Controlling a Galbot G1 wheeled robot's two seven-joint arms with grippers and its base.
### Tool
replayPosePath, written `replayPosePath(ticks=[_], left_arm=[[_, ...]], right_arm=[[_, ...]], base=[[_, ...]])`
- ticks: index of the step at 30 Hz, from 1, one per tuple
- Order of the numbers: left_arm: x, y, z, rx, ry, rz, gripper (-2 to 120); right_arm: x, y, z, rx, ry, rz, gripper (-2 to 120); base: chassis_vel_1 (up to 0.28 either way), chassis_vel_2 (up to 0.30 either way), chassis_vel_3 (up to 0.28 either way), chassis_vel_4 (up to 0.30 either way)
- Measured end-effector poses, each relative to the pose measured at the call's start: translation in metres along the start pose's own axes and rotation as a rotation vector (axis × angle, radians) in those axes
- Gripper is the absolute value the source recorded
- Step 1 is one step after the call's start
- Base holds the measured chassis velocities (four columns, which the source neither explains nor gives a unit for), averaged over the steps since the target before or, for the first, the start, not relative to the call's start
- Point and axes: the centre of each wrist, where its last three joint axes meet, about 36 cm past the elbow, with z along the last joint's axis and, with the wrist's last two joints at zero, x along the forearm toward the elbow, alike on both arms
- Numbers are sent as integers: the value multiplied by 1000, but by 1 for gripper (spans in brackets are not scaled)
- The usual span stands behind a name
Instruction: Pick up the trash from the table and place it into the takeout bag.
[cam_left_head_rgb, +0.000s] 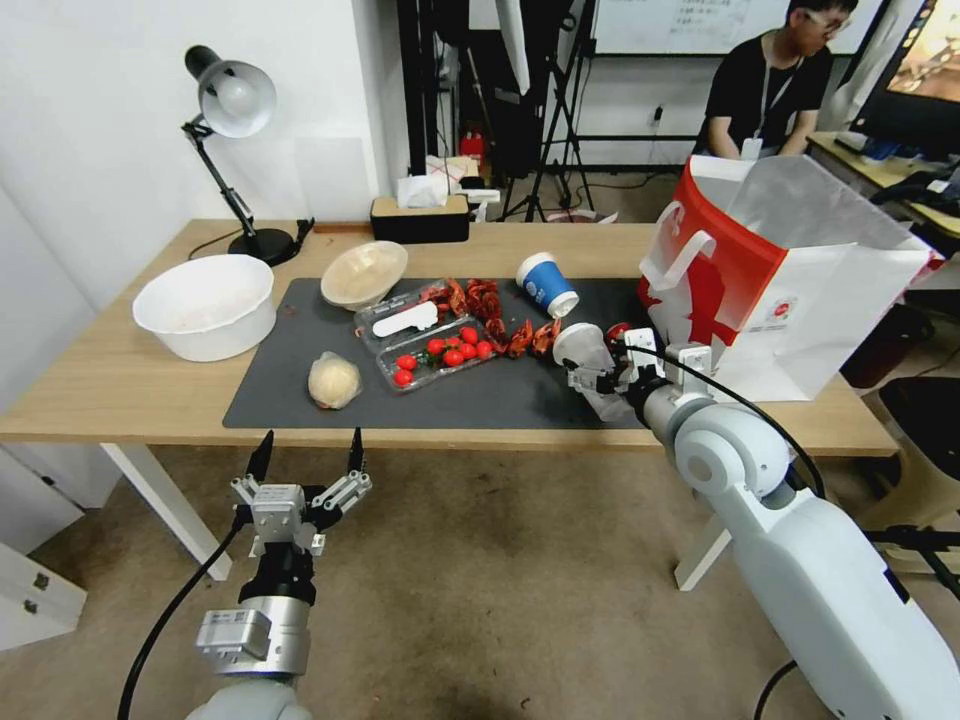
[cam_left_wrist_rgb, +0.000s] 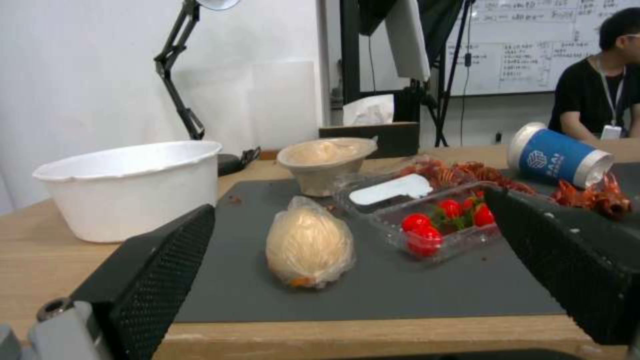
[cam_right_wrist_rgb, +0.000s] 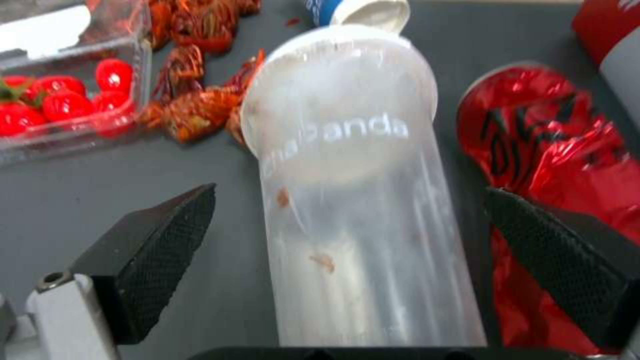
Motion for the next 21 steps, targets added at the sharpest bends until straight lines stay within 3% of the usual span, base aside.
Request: replayPosePath(ticks=[5, 8, 14, 17, 18, 21], left_arm=[[2, 0, 1, 1, 8, 2, 100], [3, 0, 1, 0, 9, 3, 100], [2, 1, 0, -2, 3, 1, 100], [2, 0, 0, -1, 2, 0, 100], [2, 0, 0, 0, 3, 0, 100], [2, 0, 1, 0, 1, -1, 100]], right_arm=[[-4, 0, 4, -11, 15, -7, 97], [-6, 1, 6, -18, 20, -12, 89], [-6, 1, 8, -28, 22, -11, 63], [-6, 0, 8, -30, 19, -10, 57], [-3, 0, 5, -33, 10, -15, 48], [8, 0, -6, -45, -37, -42, 41]], base=[[0, 0, 0, 0], [0, 0, 0, 0], [0, 0, 0, 0], [0, 0, 0, 0], [0, 0, 0, 0], [0, 0, 0, 0]])
